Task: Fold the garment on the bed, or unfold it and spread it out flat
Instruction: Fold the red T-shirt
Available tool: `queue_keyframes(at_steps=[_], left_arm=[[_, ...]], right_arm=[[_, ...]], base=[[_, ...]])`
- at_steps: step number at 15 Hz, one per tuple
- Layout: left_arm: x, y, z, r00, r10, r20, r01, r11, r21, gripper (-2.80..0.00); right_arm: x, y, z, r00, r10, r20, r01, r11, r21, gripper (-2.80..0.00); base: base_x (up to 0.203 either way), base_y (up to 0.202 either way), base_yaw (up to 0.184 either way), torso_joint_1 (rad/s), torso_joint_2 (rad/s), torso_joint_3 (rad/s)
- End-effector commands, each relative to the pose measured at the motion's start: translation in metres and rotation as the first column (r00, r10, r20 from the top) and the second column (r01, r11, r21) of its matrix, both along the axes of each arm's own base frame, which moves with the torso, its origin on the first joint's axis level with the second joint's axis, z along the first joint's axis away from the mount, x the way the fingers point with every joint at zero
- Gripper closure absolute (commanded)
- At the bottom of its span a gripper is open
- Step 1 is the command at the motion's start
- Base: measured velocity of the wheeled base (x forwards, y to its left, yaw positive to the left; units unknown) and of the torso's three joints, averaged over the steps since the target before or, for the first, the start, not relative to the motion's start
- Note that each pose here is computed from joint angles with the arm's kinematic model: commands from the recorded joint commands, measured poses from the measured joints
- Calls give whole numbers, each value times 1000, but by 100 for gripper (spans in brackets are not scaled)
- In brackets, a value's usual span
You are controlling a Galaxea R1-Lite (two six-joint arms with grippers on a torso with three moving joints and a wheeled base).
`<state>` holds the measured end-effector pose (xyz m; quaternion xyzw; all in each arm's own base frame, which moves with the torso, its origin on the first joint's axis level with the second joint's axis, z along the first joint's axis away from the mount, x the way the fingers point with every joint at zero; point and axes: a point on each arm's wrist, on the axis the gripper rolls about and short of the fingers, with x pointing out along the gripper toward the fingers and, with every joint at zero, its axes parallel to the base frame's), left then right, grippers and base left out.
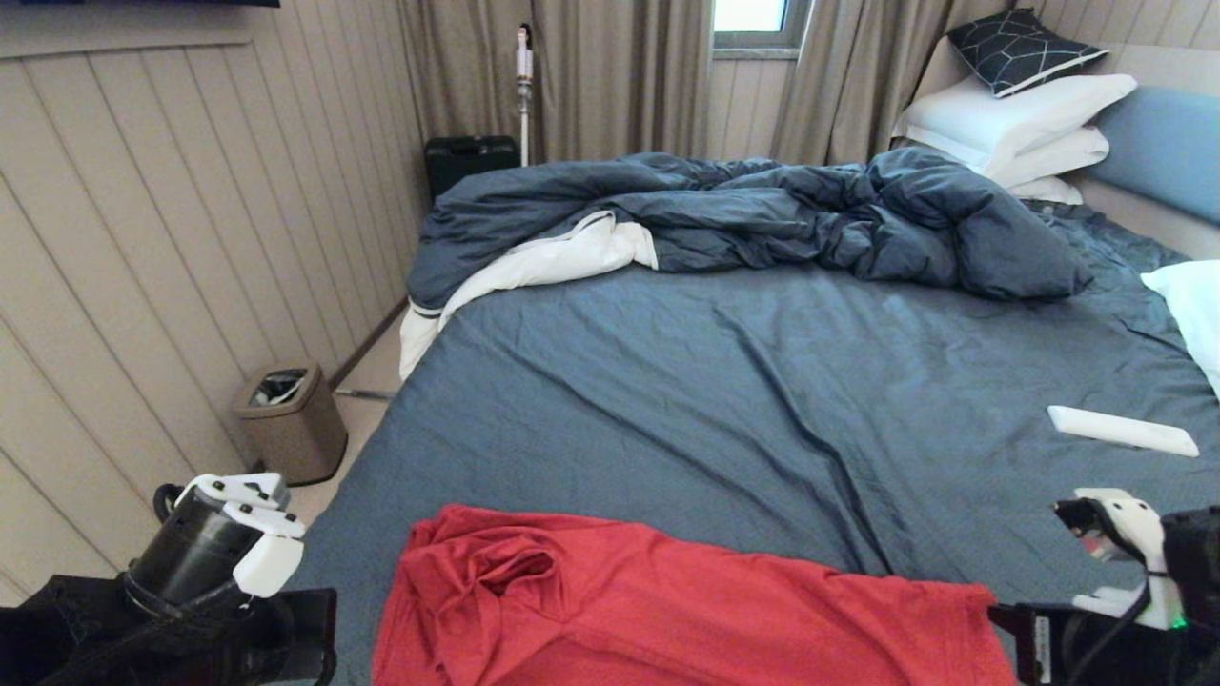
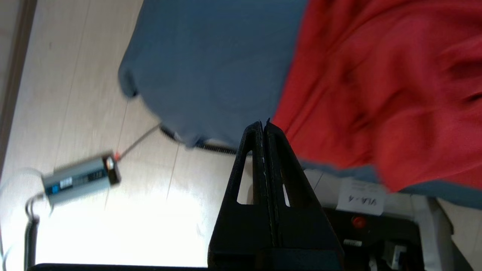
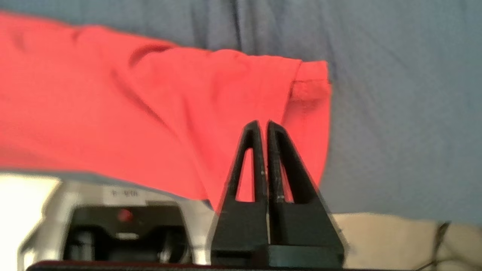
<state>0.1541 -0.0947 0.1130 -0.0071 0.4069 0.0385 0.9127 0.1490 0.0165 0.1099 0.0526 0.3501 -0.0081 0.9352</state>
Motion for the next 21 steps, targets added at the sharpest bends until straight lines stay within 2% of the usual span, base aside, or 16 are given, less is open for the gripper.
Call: queue_keyframes(at_steps=[1, 4, 6, 8, 10, 12, 14, 15, 17, 18, 21], left_arm=[[12, -10, 7, 1000, -16, 9, 16, 1000, 4, 0], [36, -36, 23, 998, -64, -16, 65, 997, 32, 0], [48, -63, 36, 992, -122, -26, 123, 992, 41, 0], [50, -91, 52, 980, -197, -29, 198, 979, 46, 0], [47, -124, 67, 956, -290, -37, 291, 955, 59, 0], [47, -151, 54, 930, -353, -103, 364, 924, 114, 0], [52, -170, 41, 912, -387, -138, 405, 902, 148, 0], [53, -173, 39, 908, -395, -141, 414, 898, 152, 0], [65, -188, 14, 899, -402, -175, 431, 885, 175, 0], [73, -194, 5, 896, -413, -162, 438, 882, 173, 0], [96, -192, -14, 908, -389, -157, 414, 893, 179, 0]], right_arm=[[15, 4, -3, 999, 0, -36, 0, 1000, 9, 0], [45, 14, 3, 999, 12, -33, -11, 1000, 29, 0], [61, 21, 0, 998, 33, -52, -32, 999, 29, 0], [67, 27, -8, 993, 76, -91, -72, 996, 48, 0], [68, 39, -23, 976, 148, -159, -137, 988, 75, 0], [68, 47, -31, 964, 183, -193, -171, 982, 77, 0], [67, 50, -32, 961, 195, -196, -183, 980, 78, 0], [67, 52, -32, 959, 202, -198, -190, 979, 78, 0], [67, 60, -38, 949, 226, -222, -213, 974, 81, 0], [68, 61, -41, 946, 226, -232, -213, 974, 80, 0], [69, 61, -41, 946, 226, -233, -213, 974, 80, 0]], base=[[0, 0, 0, 0, 0, 0], [0, 0, 0, 0, 0, 0], [0, 0, 0, 0, 0, 0], [0, 0, 0, 0, 0, 0], [0, 0, 0, 0, 0, 0], [0, 0, 0, 0, 0, 0], [0, 0, 0, 0, 0, 0], [0, 0, 0, 0, 0, 0], [0, 0, 0, 0, 0, 0], [0, 0, 0, 0, 0, 0], [0, 0, 0, 0, 0, 0]])
